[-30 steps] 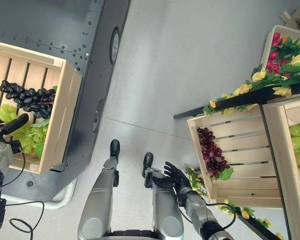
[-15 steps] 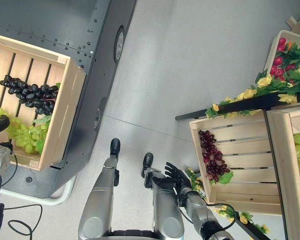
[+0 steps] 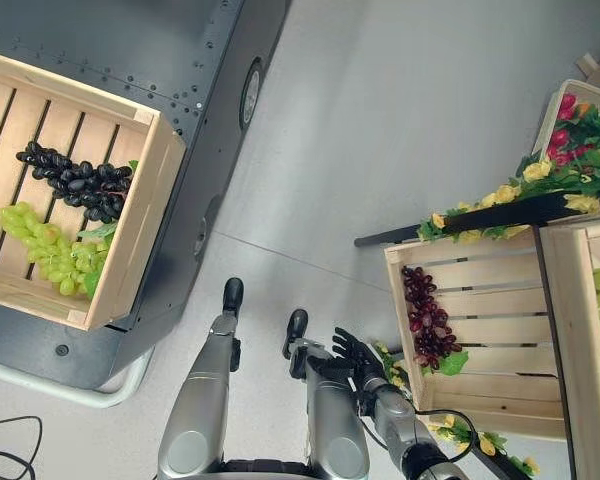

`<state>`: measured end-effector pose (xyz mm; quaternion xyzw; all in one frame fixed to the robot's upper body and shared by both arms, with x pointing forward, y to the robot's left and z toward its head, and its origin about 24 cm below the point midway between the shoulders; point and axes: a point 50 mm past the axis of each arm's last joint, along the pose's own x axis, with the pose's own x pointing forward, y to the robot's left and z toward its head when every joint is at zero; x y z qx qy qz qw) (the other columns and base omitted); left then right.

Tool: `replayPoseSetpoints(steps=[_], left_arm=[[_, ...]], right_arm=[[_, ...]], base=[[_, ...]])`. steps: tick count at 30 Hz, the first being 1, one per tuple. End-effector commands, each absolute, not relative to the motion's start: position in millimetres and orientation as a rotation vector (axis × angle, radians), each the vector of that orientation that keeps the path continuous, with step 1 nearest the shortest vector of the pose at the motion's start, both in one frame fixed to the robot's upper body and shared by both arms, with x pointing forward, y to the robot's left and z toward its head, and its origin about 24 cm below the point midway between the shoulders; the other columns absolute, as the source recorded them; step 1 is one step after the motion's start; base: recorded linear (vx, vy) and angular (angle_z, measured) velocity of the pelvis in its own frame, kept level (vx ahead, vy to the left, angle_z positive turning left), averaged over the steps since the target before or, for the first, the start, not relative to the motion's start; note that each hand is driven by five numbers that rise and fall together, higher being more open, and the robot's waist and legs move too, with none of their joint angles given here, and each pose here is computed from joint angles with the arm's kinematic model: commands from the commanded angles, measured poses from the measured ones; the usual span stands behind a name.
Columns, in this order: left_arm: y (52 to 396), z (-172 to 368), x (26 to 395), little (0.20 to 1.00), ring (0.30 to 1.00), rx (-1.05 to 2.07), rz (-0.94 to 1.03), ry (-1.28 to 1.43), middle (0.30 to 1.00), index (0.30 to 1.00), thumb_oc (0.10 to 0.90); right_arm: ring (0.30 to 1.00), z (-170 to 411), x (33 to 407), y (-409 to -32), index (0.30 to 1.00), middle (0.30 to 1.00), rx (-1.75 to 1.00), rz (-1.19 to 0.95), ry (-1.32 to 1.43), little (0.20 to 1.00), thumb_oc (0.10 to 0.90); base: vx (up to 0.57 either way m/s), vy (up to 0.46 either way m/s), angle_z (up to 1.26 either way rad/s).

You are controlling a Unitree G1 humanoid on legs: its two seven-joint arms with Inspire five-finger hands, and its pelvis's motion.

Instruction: Pick up the fruits from the basket on one side to the basket on the other side

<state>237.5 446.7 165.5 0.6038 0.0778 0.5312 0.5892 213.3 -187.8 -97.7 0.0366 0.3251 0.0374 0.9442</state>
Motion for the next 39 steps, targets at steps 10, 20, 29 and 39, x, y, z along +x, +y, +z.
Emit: replayPoseSetpoints(steps=[10,20,29,39], left_arm=[[455,205,229,0.9,0.9,2.108,0.845,0.151,0.9,0.9,0.8],[453,190,233,0.9,0.9,2.126,0.771,0.107,0.9,0.9,0.8],[443,168,246,0.9,0.9,2.146,0.689,0.108,0.9,0.9,0.8],[436,172,259,0.9,0.9,2.209,0.642,0.096,0.9,0.9,0.8]], right_arm=[[0.9,-108,178,-238,0.9,0.9,0.037,0.015,0.752,0.9,0.8],[0.9,-108,179,-242,0.9,0.9,0.023,0.027,0.749,0.9,0.8],[0.9,-107,186,-235,0.9,0.9,0.002,0.062,0.741,0.9,0.8],[0.9,-105,190,-232,0.9,0.9,-0.008,0.076,0.735,0.9,0.8]], base=[[0.0,0.045,-0.01],[0.0,0.0,0.0],[0.0,0.001,0.0],[0.0,0.006,-0.03]])
